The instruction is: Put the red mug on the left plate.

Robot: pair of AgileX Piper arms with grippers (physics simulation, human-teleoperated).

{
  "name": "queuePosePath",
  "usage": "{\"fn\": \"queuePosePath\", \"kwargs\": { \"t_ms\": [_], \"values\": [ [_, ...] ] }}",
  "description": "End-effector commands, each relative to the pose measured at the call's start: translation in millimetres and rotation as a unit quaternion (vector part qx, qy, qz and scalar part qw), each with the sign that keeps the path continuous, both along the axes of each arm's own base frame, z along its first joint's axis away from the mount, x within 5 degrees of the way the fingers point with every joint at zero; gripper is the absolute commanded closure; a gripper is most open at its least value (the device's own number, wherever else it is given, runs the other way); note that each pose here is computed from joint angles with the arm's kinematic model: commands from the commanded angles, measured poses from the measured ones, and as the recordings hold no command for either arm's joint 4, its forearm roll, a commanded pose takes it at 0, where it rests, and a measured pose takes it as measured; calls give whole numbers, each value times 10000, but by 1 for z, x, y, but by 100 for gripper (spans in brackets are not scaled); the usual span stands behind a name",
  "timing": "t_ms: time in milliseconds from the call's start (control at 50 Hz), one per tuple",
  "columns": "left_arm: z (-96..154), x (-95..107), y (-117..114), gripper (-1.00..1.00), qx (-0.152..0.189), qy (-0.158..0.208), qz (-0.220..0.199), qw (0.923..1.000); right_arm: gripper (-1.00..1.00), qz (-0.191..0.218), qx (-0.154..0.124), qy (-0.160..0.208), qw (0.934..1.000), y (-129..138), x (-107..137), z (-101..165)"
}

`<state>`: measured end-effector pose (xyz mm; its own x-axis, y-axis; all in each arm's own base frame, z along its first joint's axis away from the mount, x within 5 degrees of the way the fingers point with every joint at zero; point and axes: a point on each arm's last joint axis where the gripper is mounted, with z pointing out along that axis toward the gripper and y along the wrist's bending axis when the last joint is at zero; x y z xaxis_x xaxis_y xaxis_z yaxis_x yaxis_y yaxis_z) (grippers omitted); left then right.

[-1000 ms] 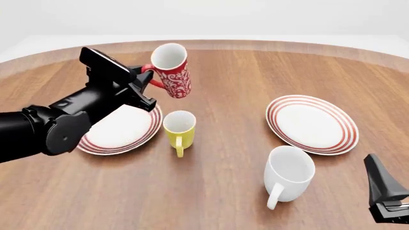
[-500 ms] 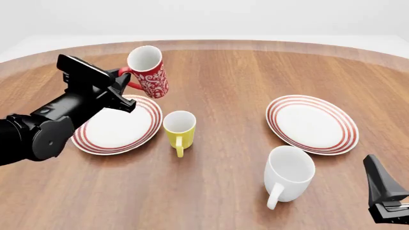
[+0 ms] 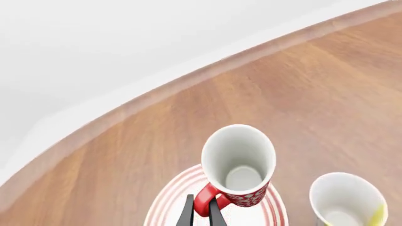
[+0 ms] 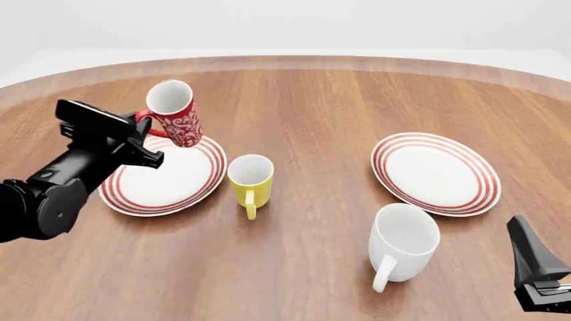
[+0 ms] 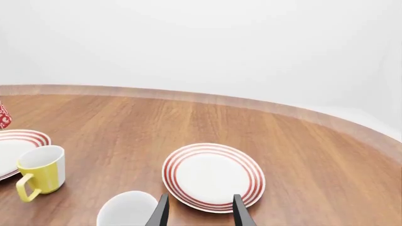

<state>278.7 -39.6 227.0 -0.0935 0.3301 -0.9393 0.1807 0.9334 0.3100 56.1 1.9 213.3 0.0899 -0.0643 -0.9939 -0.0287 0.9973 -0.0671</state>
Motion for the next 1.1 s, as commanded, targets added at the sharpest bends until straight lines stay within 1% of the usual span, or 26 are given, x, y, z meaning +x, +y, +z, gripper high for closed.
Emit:
{"fn": "queuePosePath", "kwargs": {
  "t_ms": [20, 140, 340, 500, 720, 820, 1100],
  "values": [
    [-21, 5, 22, 100, 86, 77, 389, 9992, -100, -1, -3, 0, 10000, 0, 0, 0],
    [-34, 8, 29, 100, 168, 101, 504, 9985, -100, -1, -4, -2, 10000, 0, 0, 0],
    [-58, 14, 45, 100, 152, 304, 781, 9964, -100, 0, -4, -1, 10000, 0, 0, 0],
    [-74, 19, 53, 100, 234, 390, 897, 9949, -100, 1, -2, 1, 10000, 0, 0, 0],
    [-81, 21, 56, 100, 156, 430, 955, 9944, -100, 3, -3, 0, 10000, 0, 0, 0],
    [-83, 22, 56, 100, 173, 436, 958, 9943, -100, -1, -3, -1, 10000, 0, 0, 0],
    [-91, 24, 49, 100, 128, 538, 853, 9948, -100, 7, -4, -6, 10000, 0, 0, 0]
  ]
}}
